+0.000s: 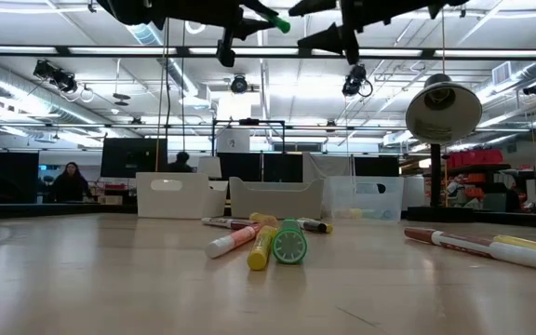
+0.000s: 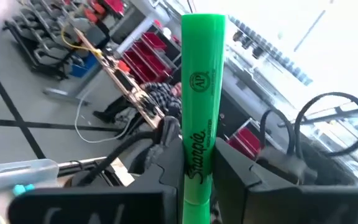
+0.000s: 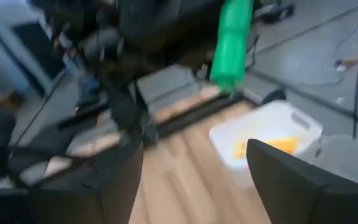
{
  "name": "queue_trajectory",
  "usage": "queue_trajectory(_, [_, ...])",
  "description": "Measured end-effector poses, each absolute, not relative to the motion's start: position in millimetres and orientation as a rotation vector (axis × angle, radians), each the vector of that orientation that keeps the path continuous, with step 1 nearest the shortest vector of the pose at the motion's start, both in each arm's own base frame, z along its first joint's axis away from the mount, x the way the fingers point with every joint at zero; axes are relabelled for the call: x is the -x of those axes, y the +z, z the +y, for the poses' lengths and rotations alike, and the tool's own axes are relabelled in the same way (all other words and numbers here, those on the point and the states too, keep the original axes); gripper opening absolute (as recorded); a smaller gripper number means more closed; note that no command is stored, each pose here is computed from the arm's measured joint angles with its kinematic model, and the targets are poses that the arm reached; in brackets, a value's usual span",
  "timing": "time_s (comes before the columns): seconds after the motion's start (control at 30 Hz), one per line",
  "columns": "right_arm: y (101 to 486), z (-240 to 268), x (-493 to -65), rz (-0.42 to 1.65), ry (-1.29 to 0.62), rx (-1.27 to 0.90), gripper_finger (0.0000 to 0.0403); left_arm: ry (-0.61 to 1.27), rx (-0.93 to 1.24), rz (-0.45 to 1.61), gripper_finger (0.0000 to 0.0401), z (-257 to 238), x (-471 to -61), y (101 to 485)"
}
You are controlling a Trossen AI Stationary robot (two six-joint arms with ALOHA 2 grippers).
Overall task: Pick & Place Markers
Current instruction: Put the green highlighter pen into the transparent bin
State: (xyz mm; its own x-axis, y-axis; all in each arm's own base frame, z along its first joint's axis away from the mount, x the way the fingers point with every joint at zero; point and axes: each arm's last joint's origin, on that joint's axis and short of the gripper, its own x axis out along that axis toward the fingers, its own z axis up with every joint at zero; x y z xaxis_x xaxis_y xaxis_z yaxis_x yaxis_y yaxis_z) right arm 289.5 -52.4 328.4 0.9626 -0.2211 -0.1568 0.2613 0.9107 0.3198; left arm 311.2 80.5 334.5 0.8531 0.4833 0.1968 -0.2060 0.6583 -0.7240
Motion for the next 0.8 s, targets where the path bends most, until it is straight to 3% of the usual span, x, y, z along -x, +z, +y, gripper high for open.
queue_trajectory(0.33, [336.0, -61.8, -291.7, -0.012, -0.396, -0.328, 0.0234, 0.356, 0.753, -0.382, 0.0058, 84.6, -310.4, 335.2])
queue_trajectory(0.6, [328.6, -63.1, -310.7, -0.072, -0.293, -0.276, 0.0194, 0.321, 0.748, -0.371, 0.0058, 87.8, -309.7, 335.6])
queue_trajectory(0.8, [325.3, -63.4, -314.4, -0.084, -0.324, -0.310, 0.0145, 0.313, 0.746, -0.369, 0.0058, 89.5, -309.2, 336.0])
